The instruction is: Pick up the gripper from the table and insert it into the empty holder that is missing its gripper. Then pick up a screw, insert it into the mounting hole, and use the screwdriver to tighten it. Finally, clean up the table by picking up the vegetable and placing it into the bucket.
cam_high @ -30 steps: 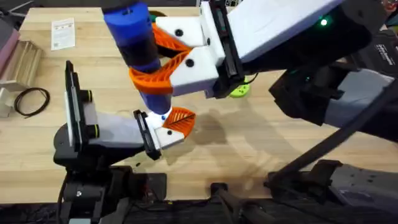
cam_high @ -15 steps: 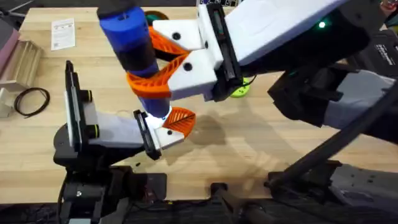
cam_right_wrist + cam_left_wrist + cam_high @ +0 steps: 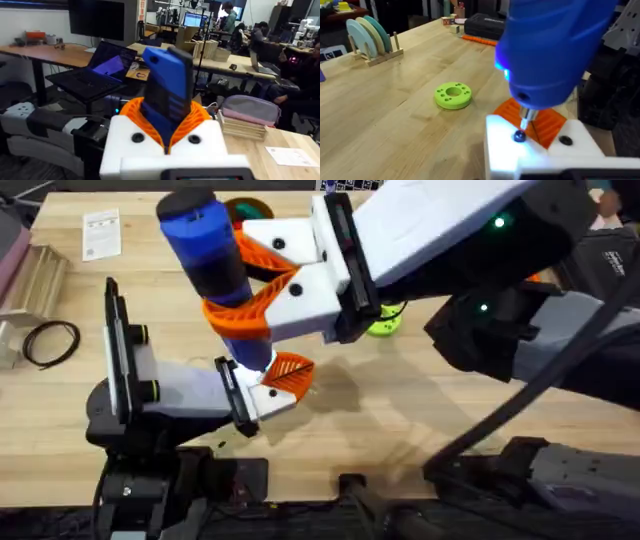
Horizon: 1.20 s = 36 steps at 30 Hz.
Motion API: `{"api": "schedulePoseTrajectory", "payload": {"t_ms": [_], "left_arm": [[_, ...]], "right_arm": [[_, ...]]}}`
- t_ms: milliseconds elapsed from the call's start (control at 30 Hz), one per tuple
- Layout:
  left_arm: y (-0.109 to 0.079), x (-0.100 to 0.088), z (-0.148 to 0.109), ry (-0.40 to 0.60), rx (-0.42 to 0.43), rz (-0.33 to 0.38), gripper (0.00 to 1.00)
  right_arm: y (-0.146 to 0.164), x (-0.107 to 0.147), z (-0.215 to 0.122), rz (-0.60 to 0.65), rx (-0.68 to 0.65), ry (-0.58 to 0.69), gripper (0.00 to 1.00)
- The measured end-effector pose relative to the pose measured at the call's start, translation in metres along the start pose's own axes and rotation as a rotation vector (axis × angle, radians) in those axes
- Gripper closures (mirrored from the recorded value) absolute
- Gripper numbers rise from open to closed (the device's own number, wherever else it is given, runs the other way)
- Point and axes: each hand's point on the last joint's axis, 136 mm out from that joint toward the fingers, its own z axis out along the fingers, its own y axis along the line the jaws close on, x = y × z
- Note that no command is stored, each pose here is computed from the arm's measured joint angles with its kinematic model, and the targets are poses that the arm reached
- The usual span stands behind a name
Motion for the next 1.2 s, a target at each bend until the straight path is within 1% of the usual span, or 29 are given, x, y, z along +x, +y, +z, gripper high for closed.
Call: {"api": "schedulePoseTrajectory", "payload": {"t_ms": [267,467,1200], "left_arm": [[0.000,0.000,0.000,0.000,0.000,0.000,0.996],[0.000,0.000,0.000,0.000,0.000,-0.001,0.996],[0.000,0.000,0.000,0.000,0.000,-0.001,0.996]], "right_arm": [[-0.001,0.002,0.000,0.002,0.000,0.002,0.980],[-0.005,0.013,0.002,0.021,0.002,0.018,0.980],[-0.005,0.013,0.002,0.018,0.002,0.017,0.980]]}}
